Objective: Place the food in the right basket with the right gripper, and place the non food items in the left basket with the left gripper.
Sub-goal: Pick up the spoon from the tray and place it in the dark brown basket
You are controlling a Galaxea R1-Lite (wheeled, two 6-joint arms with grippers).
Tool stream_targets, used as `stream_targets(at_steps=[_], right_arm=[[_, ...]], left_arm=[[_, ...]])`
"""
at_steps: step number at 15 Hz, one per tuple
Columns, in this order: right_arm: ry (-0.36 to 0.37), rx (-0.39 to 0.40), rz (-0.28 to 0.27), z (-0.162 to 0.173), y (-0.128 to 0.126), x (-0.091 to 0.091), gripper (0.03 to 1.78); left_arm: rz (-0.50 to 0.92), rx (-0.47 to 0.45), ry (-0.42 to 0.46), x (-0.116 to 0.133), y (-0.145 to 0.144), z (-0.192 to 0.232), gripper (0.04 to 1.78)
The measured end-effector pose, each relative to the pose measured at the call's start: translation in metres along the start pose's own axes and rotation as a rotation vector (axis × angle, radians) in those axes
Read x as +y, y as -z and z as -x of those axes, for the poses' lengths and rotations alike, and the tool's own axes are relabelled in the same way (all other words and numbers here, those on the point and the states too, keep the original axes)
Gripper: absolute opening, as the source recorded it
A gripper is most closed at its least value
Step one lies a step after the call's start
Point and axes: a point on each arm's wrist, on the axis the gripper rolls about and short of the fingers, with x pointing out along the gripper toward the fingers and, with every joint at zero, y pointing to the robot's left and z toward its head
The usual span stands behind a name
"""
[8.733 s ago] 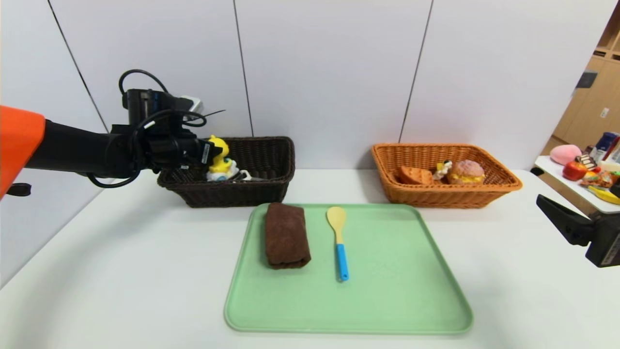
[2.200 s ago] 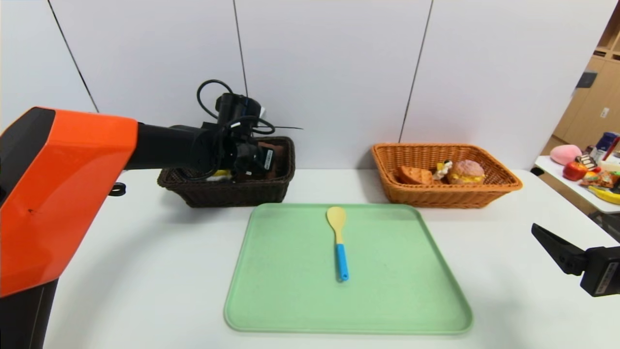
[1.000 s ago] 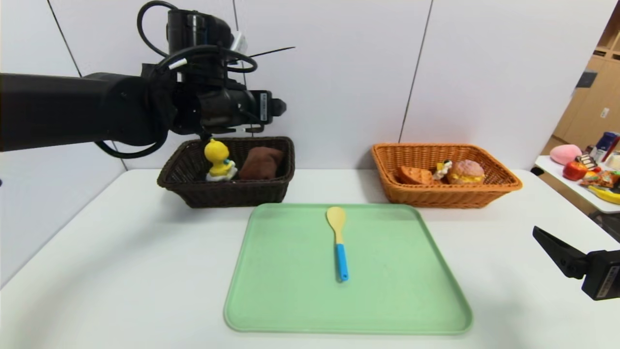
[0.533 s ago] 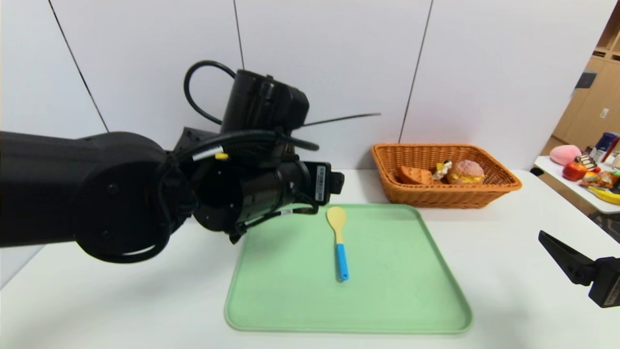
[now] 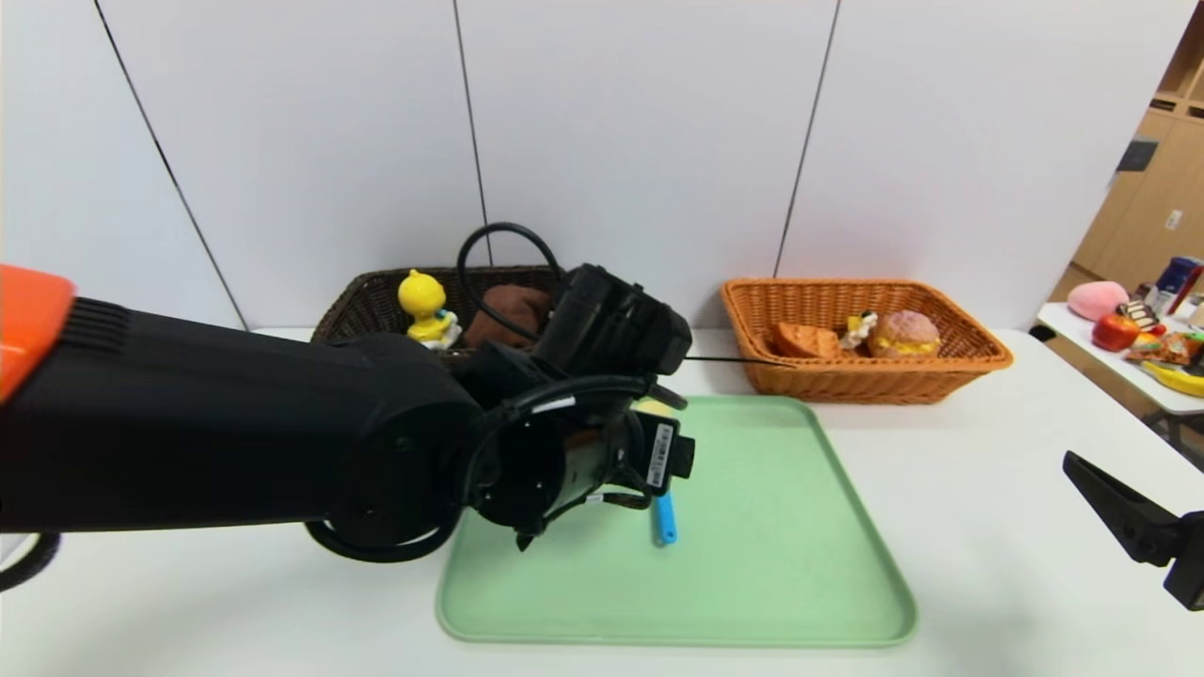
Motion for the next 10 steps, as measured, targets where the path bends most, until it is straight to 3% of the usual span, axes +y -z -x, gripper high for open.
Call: stream_targets(at_steps=[10], right_arm=[[-0.018,-0.020,-0.001,0.003,-0.002,0.000,1.70]], left_arm=[[0.019,0.131,-0.063,-0.014,0.037,-0.071,1.69]])
